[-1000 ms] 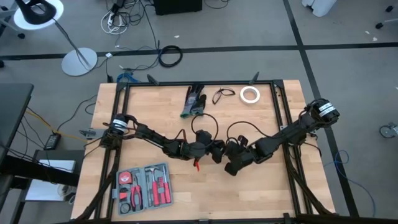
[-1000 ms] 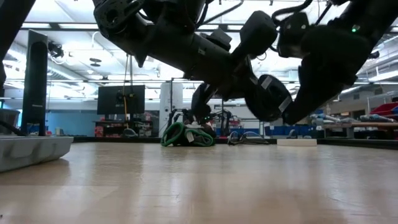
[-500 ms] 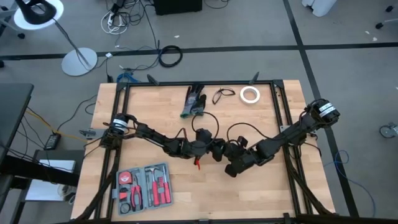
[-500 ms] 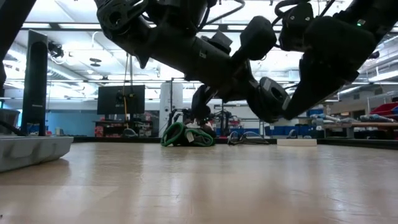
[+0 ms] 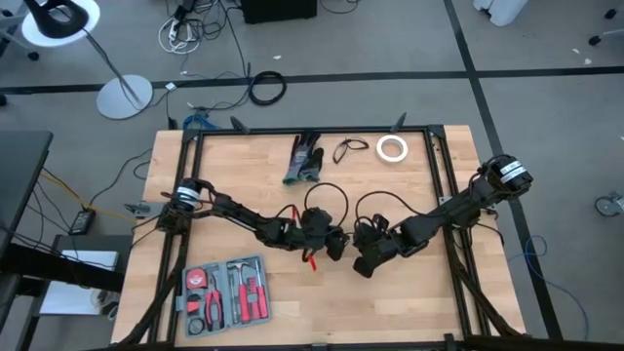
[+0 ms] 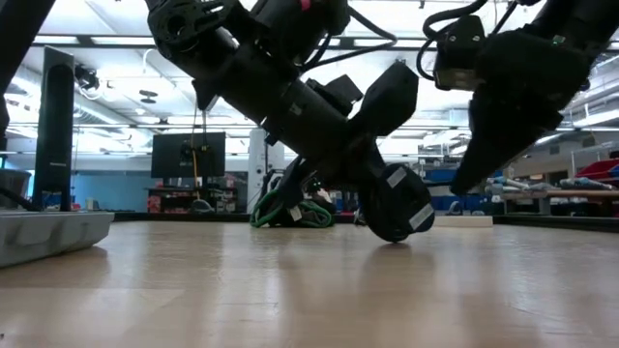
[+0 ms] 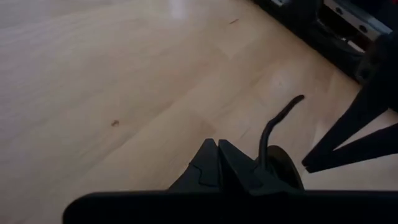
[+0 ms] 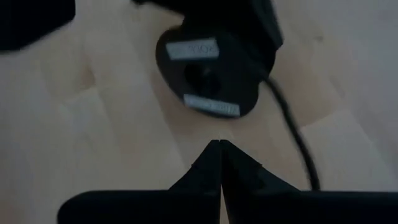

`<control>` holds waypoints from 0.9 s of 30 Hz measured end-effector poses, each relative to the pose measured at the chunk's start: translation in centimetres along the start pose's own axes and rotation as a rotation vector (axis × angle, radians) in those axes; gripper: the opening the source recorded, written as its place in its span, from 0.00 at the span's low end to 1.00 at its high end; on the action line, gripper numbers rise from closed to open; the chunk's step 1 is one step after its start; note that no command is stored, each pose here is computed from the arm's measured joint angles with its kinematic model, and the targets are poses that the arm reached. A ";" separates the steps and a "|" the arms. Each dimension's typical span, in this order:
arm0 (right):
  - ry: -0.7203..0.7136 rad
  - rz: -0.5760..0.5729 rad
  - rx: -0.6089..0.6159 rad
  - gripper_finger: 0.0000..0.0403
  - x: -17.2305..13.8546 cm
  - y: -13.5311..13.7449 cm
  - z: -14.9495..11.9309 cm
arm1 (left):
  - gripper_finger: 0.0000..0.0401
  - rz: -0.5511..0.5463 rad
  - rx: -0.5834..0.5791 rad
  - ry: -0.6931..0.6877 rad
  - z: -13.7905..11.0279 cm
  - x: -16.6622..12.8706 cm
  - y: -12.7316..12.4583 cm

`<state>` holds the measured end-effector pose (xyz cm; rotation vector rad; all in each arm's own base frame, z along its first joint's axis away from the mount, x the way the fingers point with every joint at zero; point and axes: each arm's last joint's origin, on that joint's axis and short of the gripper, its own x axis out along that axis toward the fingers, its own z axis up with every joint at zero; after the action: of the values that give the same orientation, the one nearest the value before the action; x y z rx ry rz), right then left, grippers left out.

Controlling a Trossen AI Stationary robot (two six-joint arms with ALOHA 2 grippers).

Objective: Coil cords
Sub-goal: Coil the black wire into a spool

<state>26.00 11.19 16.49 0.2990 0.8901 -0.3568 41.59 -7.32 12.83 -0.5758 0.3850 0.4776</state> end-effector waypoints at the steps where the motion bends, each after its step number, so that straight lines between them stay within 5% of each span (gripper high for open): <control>1: 0.015 0.006 -0.003 0.01 0.0 0.0 -0.1 | 0.00 0.002 0.002 0.009 0.0 0.0 0.0; 12: 0.039 0.041 -0.021 0.02 -0.3 0.5 -0.6 | 0.01 -0.051 0.036 0.042 -0.1 -0.1 -0.3; 27: 0.036 0.022 -0.021 0.17 -1.2 0.3 -0.7 | 0.24 -0.036 0.150 0.034 -0.8 -0.4 -0.5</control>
<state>24.94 11.91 17.05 0.2963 0.9246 -0.3223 41.36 -8.34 12.62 -0.4453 0.4379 0.4006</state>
